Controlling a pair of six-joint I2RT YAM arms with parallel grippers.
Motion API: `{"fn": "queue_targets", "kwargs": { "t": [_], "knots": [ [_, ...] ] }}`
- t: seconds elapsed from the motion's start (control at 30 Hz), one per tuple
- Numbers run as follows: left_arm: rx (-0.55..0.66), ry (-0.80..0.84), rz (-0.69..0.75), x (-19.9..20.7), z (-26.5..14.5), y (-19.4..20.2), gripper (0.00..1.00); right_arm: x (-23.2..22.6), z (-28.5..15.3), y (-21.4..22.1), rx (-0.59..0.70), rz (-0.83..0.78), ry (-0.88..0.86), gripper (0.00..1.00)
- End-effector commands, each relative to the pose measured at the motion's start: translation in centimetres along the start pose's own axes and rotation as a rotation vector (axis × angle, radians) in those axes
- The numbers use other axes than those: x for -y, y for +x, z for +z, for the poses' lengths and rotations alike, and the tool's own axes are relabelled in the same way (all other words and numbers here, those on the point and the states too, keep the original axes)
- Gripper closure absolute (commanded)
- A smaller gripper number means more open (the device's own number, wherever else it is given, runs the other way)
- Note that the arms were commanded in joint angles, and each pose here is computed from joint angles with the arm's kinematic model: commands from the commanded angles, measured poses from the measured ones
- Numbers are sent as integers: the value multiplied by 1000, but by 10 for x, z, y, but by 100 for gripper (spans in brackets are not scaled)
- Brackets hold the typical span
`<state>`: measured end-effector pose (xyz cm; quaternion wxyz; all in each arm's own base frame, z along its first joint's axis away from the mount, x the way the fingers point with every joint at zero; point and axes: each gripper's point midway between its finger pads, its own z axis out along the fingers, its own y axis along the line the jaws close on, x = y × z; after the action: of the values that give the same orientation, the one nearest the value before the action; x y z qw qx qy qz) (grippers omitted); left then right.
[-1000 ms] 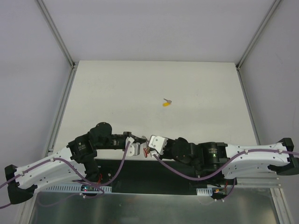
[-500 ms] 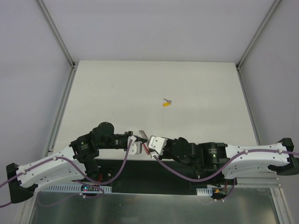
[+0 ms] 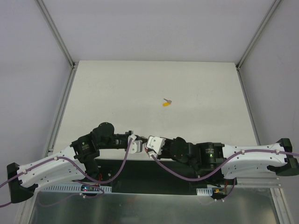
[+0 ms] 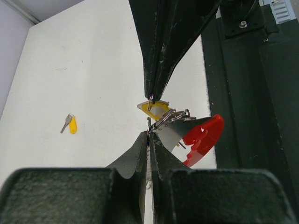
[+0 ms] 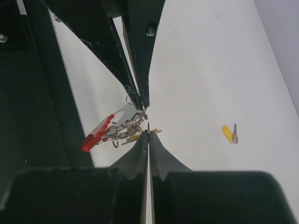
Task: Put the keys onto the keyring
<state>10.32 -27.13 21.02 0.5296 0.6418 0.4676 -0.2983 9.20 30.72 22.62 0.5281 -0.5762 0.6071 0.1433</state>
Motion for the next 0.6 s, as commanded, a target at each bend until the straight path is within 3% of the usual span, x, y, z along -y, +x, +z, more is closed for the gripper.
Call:
{"fn": "queue_targets", "kwargs": {
  "t": [0.0,0.57],
  "knots": [
    [77,-47,17,-12,0,-20,100,3,3,-9,36,25,4,99],
    [83,-66,17,-14,0,-21,100,5,0,-6,54,57,4,99]
  ]
}}
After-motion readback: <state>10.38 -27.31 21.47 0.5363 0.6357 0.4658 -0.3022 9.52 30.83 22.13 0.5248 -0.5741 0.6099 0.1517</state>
